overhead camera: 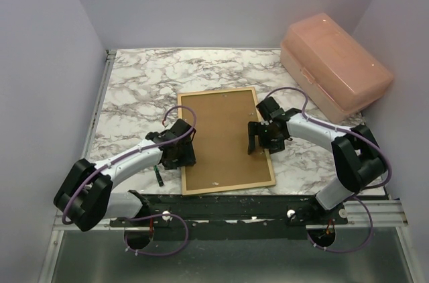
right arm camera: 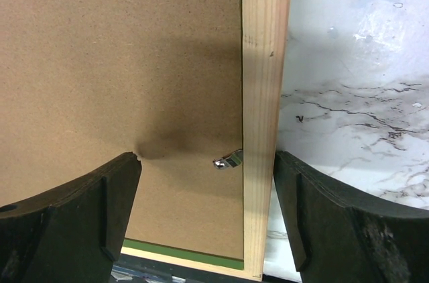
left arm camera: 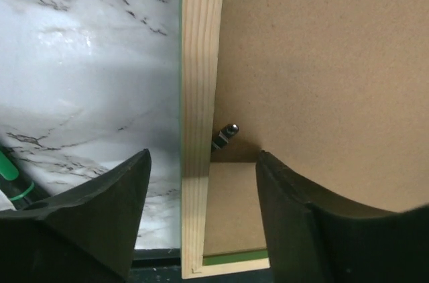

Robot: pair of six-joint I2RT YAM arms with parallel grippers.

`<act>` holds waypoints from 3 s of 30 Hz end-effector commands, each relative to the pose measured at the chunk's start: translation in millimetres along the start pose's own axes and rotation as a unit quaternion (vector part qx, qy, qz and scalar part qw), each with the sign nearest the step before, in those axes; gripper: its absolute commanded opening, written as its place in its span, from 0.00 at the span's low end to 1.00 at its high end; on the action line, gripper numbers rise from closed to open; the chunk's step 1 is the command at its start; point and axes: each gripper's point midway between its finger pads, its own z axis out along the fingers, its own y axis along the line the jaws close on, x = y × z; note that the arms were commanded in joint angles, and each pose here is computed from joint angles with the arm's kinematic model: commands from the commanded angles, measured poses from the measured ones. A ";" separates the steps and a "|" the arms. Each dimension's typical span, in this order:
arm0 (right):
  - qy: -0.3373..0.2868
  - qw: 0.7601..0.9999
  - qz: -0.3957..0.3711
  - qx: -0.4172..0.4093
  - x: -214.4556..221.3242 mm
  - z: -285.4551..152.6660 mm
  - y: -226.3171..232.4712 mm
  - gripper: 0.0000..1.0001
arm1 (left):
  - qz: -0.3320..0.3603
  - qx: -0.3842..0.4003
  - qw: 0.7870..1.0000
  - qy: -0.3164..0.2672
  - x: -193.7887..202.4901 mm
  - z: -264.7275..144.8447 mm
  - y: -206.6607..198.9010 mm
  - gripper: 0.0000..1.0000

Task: Put the photo into the frame
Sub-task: Install the photo frame at the center of the board.

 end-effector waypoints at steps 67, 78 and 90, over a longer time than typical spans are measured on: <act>0.001 0.990 0.042 0.132 -106.6 60.1 -67.9 0.55 | -0.046 0.118 0.991 0.037 25.4 9.4 -1.1 0.78; -0.005 0.993 0.033 0.114 -107.6 41.4 -59.4 0.35 | -0.048 0.117 0.991 0.039 26.9 10.6 -0.5 0.78; -0.004 0.994 0.025 0.103 -99.2 35.0 -55.0 0.48 | -0.049 0.118 0.991 0.041 27.2 10.3 -1.1 0.78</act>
